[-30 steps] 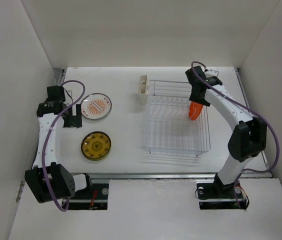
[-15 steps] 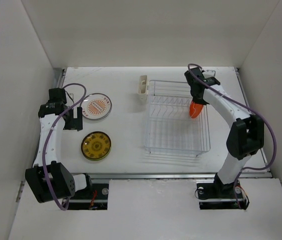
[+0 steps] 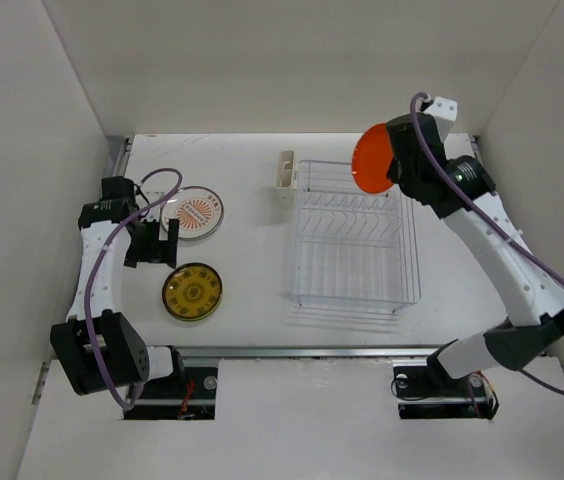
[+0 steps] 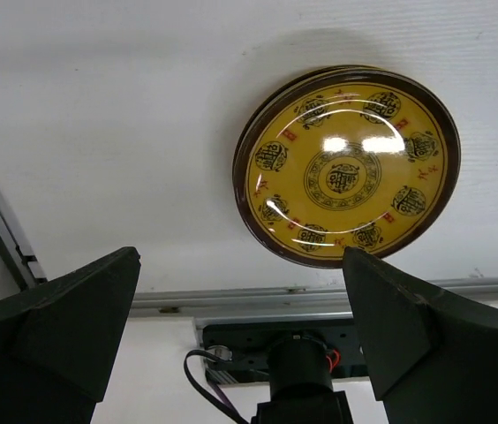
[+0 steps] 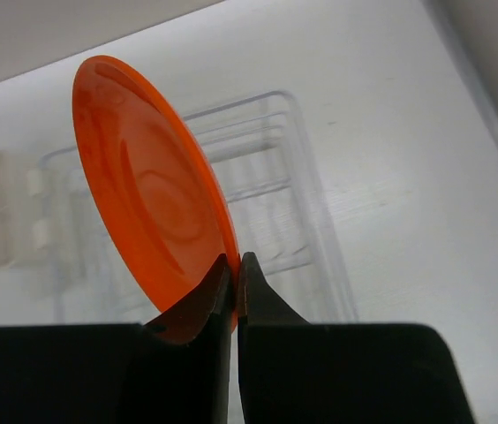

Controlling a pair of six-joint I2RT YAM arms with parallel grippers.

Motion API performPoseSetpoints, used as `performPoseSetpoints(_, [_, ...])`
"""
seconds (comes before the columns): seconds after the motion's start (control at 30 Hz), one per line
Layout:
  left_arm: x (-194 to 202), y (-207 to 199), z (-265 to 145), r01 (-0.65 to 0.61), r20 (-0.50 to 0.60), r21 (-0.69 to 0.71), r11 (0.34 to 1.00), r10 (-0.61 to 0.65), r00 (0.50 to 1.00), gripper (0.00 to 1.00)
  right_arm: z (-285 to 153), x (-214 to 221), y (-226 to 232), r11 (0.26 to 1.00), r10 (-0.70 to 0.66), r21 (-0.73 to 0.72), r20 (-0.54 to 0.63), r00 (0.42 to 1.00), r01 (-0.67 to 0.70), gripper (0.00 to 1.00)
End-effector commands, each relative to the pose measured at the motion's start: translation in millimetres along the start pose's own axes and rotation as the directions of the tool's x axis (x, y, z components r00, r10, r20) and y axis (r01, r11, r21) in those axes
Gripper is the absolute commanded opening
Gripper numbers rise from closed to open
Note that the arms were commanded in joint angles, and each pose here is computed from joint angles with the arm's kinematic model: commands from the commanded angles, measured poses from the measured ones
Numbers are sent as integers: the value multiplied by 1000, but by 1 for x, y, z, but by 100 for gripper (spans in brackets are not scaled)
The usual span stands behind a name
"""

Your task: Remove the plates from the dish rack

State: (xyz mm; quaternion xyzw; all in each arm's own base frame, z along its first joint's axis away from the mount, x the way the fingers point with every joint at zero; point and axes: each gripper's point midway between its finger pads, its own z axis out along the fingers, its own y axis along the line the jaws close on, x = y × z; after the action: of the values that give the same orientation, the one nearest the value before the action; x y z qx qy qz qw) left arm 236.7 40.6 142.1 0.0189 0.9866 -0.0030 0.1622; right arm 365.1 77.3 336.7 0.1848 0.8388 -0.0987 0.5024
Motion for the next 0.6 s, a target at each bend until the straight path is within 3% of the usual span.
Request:
performPoseSetpoints(0.0, [-6, -10, -12, -24, 26, 64, 998, 22, 999, 100, -45, 7, 66, 936, 27, -350, -43, 999, -41, 0])
performPoseSetpoints(0.17, [-15, 23, -13, 102, 58, -139, 985, -94, 994, 100, -88, 73, 185, 683, -24, -723, -164, 986, -103, 0])
performPoseSetpoints(0.33, [-11, 62, -13, 206, 64, -371, 905, -196, 978, 100, -119, 148, 278, 554, -176, -823, -266, 948, -128, 0])
performPoseSetpoints(0.37, [-11, 65, -12, 218, 73, -389, 895, -206, 976, 100, -147, 149, 300, 478, -203, -868, -260, 944, -136, 0])
performPoseSetpoints(0.4, [-14, 68, -12, 223, 88, -403, 888, -204, 975, 100, -142, 180, 319, 479, -260, -869, -277, 925, -126, 0])
performPoseSetpoints(0.57, [-11, 71, -17, 216, 102, -422, 880, -191, 976, 100, -158, 230, 364, 382, -363, -912, -295, 884, -148, 0])
